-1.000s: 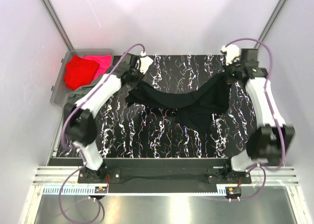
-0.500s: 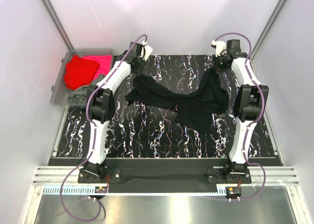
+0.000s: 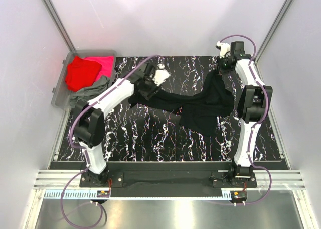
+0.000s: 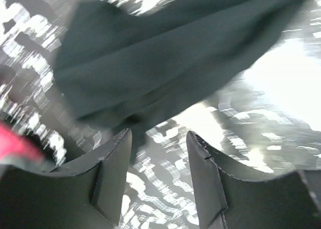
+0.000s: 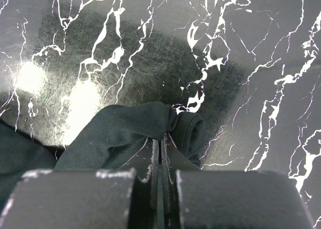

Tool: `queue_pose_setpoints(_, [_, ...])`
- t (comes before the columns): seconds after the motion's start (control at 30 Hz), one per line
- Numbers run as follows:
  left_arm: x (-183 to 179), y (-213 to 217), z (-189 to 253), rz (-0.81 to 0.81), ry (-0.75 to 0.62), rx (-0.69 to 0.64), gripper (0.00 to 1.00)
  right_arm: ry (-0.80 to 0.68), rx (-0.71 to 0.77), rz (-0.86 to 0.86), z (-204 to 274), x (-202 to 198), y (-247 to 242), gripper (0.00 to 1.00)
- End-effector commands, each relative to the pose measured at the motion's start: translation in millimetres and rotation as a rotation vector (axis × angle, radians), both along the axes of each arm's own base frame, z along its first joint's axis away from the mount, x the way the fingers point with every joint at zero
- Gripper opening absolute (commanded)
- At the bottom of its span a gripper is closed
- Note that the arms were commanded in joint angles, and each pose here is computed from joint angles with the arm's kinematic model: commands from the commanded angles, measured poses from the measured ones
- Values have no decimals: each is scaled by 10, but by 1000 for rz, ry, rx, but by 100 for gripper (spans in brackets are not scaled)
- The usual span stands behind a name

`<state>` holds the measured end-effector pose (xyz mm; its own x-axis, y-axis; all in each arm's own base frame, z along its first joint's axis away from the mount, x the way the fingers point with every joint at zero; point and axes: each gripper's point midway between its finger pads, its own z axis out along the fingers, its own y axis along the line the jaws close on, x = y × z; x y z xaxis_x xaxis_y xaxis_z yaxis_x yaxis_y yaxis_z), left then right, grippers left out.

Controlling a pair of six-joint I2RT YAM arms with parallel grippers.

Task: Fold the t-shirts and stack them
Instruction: Flatten the tshirt out

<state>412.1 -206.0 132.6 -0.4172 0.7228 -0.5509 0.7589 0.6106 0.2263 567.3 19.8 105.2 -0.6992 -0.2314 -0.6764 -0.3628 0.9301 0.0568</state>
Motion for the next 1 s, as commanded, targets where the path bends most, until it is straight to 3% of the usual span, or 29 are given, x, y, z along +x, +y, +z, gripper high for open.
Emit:
queue_pose_setpoints(0.0, [-63, -222, 4, -91, 52, -56, 51, -31, 33, 2, 140, 24, 27, 0])
queue_pose_setpoints(0.17, [87, -163, -431, -78, 123, 38, 49, -14, 37, 5, 98, -36, 37, 0])
queue_pose_setpoints(0.4, [334, 15, -700, -21, 129, 121, 57, -7, 36, 13, 74, -68, 44, 0])
queue_pose_setpoints(0.97, [632, 188, -866, 31, 119, 149, 59, 1, 44, 16, 69, -103, 60, 0])
